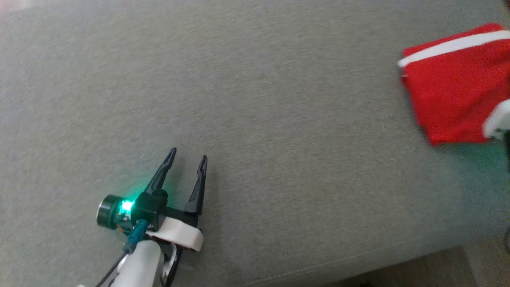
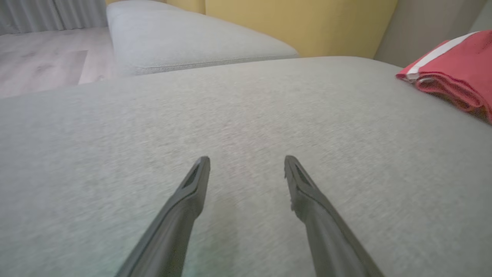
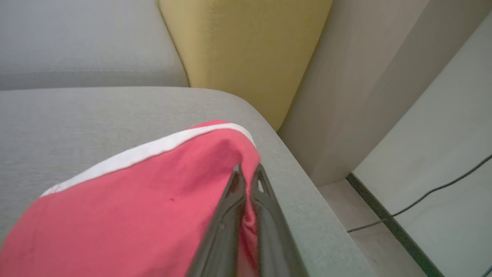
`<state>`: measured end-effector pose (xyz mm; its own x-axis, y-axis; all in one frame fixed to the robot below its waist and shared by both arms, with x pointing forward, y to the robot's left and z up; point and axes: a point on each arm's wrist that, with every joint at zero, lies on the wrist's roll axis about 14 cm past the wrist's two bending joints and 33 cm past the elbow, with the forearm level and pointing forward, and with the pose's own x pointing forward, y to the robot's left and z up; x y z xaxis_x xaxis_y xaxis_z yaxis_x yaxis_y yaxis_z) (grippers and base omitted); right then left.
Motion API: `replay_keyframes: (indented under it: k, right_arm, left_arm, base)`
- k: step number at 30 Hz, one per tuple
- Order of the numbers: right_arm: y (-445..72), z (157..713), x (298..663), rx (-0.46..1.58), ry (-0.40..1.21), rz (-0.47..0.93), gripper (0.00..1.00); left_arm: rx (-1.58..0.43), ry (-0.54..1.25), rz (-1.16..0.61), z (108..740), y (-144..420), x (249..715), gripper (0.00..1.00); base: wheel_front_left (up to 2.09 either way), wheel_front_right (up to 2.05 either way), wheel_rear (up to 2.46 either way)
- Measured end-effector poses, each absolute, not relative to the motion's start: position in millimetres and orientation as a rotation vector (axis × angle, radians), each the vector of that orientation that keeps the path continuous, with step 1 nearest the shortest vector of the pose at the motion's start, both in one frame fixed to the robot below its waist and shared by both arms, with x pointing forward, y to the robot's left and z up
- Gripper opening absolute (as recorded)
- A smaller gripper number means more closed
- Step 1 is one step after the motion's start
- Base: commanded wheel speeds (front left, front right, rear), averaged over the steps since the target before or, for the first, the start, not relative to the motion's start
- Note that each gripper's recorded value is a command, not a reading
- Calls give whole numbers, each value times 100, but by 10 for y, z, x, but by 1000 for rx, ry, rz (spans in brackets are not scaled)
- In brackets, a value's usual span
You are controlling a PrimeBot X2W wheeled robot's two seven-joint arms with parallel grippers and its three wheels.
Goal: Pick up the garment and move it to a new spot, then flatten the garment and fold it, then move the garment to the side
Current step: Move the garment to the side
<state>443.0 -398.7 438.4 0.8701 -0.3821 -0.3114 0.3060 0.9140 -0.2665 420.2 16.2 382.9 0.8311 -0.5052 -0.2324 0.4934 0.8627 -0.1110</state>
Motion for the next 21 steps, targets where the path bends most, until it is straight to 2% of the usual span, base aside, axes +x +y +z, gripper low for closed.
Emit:
replay_keyframes:
  k: [1,5,9,13,17,21]
  right_arm:
    - [-4048,4342,4429,-213,389,-382,100]
    - [-4129,4257,4472,-221,409,-419,100]
    - [-4099,4319,4637,-227,350,-441,100]
    - [-3523,4352,4915,-163,290,-334,100]
    - [-2915,4706,5177,-114,145,-208,100]
    - [-2462,4799,5104,-41,77,-105,100]
  left_arm:
    - [-43,266,-513,3800,227,4206,100]
    - [-43,273,-474,3767,362,4223,100]
    - [-42,268,-439,3771,479,4257,100]
    - [-31,246,-398,3859,588,4284,100]
    - [-23,211,-376,3998,634,4291,100]
    - [-7,180,-314,4128,786,4277,100]
  base:
    - [0,0,0]
    - [0,0,0]
    - [0,0,0]
    - [0,0,0]
    - [0,0,0]
    - [0,0,0]
